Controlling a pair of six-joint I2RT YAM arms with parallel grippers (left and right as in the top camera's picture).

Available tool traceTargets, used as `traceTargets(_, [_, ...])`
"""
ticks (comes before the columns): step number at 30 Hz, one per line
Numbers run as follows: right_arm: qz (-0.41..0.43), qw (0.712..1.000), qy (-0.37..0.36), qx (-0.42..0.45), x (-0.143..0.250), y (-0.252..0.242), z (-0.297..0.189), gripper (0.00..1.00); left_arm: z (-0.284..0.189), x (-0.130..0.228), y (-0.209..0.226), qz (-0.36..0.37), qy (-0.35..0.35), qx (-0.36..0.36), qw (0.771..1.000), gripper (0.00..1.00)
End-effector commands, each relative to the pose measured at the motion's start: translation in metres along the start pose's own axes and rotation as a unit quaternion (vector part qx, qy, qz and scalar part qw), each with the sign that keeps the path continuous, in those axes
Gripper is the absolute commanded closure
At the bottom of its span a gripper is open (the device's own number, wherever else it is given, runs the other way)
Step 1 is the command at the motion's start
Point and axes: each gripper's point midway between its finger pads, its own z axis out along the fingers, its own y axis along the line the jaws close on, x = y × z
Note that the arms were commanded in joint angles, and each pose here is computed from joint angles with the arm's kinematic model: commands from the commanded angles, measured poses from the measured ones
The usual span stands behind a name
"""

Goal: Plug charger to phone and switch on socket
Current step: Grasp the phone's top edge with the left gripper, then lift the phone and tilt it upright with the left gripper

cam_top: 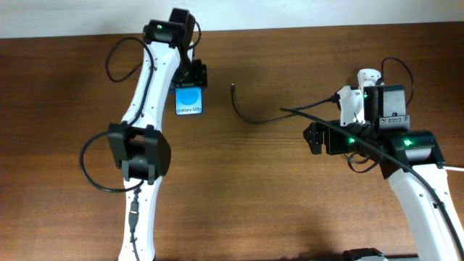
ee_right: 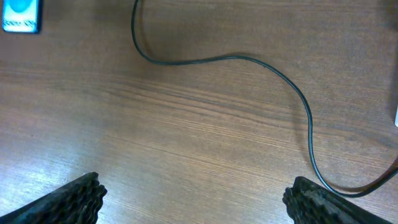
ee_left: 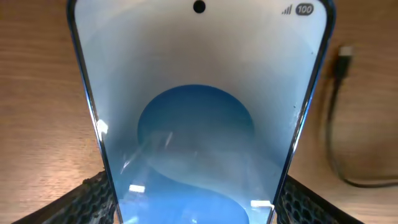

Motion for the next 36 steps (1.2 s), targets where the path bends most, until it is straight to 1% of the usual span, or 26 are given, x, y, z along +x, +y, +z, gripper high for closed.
traceTargets(1, [-0.007,1.000,-0.002,-0.005,-0.003,0.004,-0.002,0.02,-0.027,-0.008,-0.006,-0.002,-0.029,0.017,0.999,0.30])
traceTargets(2, [-0.007,1.000,-0.002,-0.005,-0.003,0.004,-0.002,0.02,-0.031,-0.008,-0.009,-0.002,-0.031,0.026,0.999,0.38])
traceTargets(4, [-0.007,1.000,-0.002,-0.005,-0.003,0.004,-0.002,0.02,-0.035,-0.007,-0.017,-0.001,-0.030,0.051,0.998,0.72])
traceTargets(5, [-0.007,1.000,-0.002,-0.005,-0.003,0.004,-0.002,0.02,-0.035,-0.006,-0.022,0.000,-0.025,0.065,0.998,0.87])
traceTargets(6, [-0.007,1.000,-0.002,-0.005,-0.003,0.004,-0.002,0.02,-0.036,-0.002,-0.030,0.001,-0.016,0.089,0.996,1.00])
traceTargets(10, [-0.005,1.000,-0.002,-0.005,-0.003,0.004,-0.002,0.02,-0.042,0.012,-0.046,-0.002,0.016,0.140,0.990,1.00])
traceTargets(14, [-0.001,1.000,-0.002,-0.005,-0.003,0.004,-0.002,0.02,-0.052,0.027,-0.042,-0.073,0.050,0.136,0.987,1.00])
traceTargets(16, [0.006,1.000,-0.002,-0.005,-0.003,0.004,-0.002,0.02,-0.063,0.031,-0.044,-0.100,0.060,0.159,0.980,1.00])
traceTargets(18, [0.012,1.000,-0.002,-0.007,-0.003,0.005,-0.002,0.02,-0.078,0.032,-0.054,-0.103,0.067,0.210,0.970,1.00])
traceTargets(20, [0.012,1.000,-0.002,-0.007,-0.003,0.005,-0.002,0.02,-0.092,0.035,-0.069,-0.104,0.081,0.267,0.955,1.00])
traceTargets(24, [0.012,1.000,-0.002,-0.007,-0.003,0.005,-0.002,0.02,-0.102,0.038,-0.082,-0.106,0.097,0.311,0.939,1.00])
traceTargets(26, [0.012,1.000,-0.002,-0.007,-0.003,0.005,-0.002,0.02,-0.113,0.041,-0.095,-0.150,0.130,0.349,0.916,1.00])
traceTargets(27, [0.012,1.000,-0.002,-0.007,-0.003,0.005,-0.002,0.01,-0.117,0.041,-0.099,-0.160,0.140,0.362,0.908,1.00])
traceTargets(31, [0.012,1.000,-0.002,-0.007,-0.003,0.005,-0.002,0.02,-0.118,0.042,-0.100,-0.160,0.142,0.366,0.906,1.00])
traceTargets(34, [0.012,1.000,-0.002,-0.007,-0.003,0.005,-0.002,0.02,-0.123,0.043,-0.104,-0.160,0.150,0.382,0.898,1.00])
traceTargets(35, [0.012,1.000,-0.002,-0.007,-0.003,0.005,-0.002,0.02,-0.123,0.043,-0.104,-0.168,0.153,0.380,0.897,1.00])
traceTargets(36, [0.012,1.000,-0.002,-0.007,-0.003,0.005,-0.002,0.02,-0.123,0.043,-0.104,-0.192,0.163,0.376,0.892,1.00])
